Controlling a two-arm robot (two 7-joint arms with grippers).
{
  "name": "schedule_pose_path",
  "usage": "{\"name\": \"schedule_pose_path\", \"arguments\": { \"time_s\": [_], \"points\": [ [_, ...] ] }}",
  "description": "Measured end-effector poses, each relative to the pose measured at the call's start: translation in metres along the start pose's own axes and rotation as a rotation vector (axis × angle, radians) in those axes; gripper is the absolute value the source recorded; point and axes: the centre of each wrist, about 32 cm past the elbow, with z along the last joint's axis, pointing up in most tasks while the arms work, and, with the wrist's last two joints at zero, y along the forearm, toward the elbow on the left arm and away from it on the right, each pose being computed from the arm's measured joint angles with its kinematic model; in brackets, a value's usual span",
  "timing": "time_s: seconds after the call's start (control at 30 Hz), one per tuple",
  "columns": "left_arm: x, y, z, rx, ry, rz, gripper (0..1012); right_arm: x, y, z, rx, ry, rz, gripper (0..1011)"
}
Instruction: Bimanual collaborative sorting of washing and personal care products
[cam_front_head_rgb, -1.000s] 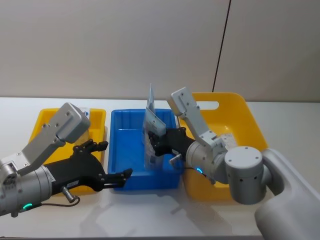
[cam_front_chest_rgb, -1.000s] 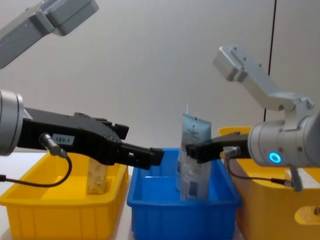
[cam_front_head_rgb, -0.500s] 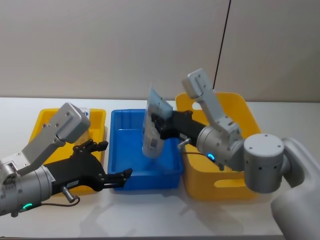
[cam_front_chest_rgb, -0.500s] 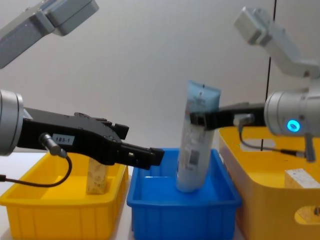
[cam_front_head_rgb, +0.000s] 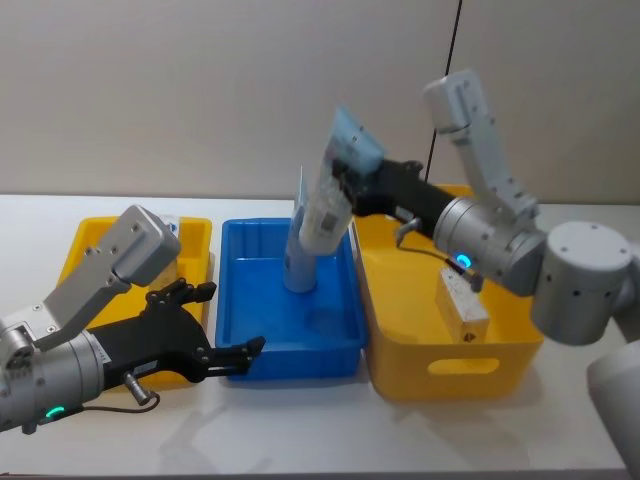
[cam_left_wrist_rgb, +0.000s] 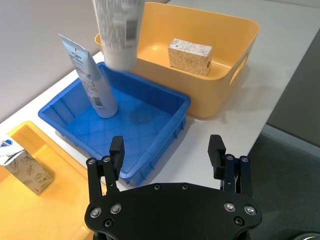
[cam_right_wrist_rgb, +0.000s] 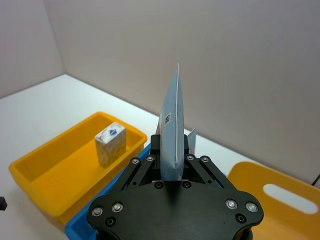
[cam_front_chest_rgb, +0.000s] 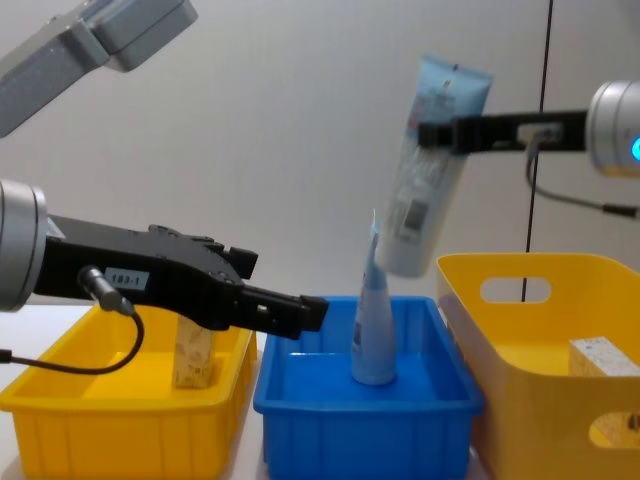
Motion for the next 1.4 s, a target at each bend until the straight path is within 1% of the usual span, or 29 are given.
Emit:
{"name": "schedule_pose_path", "arguments": {
  "time_s": [0.07, 0.1, 0.23, 0.27, 0.4, 0.5, 0.57, 0.77, 0.8, 0.9, 0.97, 1.0, 1.1, 1.4],
  "points": [
    [0.0, 0.0, 0.0, 0.0, 0.0, 0.0, 1001, 0.003, -0.002, 0.003, 0.011, 0.002, -0.006, 158],
    [0.0, 0.0, 0.0, 0.0, 0.0, 0.0, 1001, 0.007, -0.005, 0.007, 0.023, 0.002, -0.015, 158],
    [0.0, 0.0, 0.0, 0.0, 0.0, 0.0, 1001, 0.015, -0.012, 0.015, 0.047, 0.001, -0.042, 158],
    [0.0, 0.0, 0.0, 0.0, 0.0, 0.0, 1001, 0.019, -0.015, 0.018, 0.056, 0.0, -0.057, 158],
    [0.0, 0.0, 0.0001, 0.0, 0.0, 0.0, 1002, 0.026, -0.023, 0.023, 0.072, -0.003, -0.097, 158],
    [0.0, 0.0, 0.0, 0.0, 0.0, 0.0, 1001, 0.03, -0.028, 0.025, 0.074, -0.002, -0.121, 158],
    [0.0, 0.0, 0.0, 0.0, 0.0, 0.0, 1001, 0.034, -0.035, 0.026, 0.073, -0.001, -0.152, 158],
    [0.0, 0.0, 0.0, 0.0, 0.0, 0.0, 1002, 0.039, -0.048, 0.025, 0.043, 0.006, -0.192, 158],
    [0.0, 0.0, 0.0, 0.0, 0.0, 0.0, 1002, 0.039, -0.048, 0.025, 0.043, 0.006, -0.192, 158],
    [0.0, 0.0, 0.0, 0.0, 0.0, 0.0, 1002, 0.041, -0.055, 0.021, 0.012, 0.011, -0.198, 158],
    [0.0, 0.0, 0.0, 0.0, 0.0, 0.0, 1002, 0.041, -0.059, 0.02, -0.007, 0.014, -0.195, 158],
    [0.0, 0.0, 0.0, 0.0, 0.0, 0.0, 1001, 0.041, -0.059, 0.02, -0.007, 0.014, -0.195, 158],
    [0.0, 0.0, 0.0001, 0.0, 0.0, 0.0, 1001, 0.041, -0.064, 0.015, -0.043, 0.02, -0.18, 158],
    [0.0, 0.0, 0.0, 0.0, 0.0, 0.0, 1001, 0.039, -0.067, 0.005, -0.108, 0.024, -0.147, 158]
  ]
}}
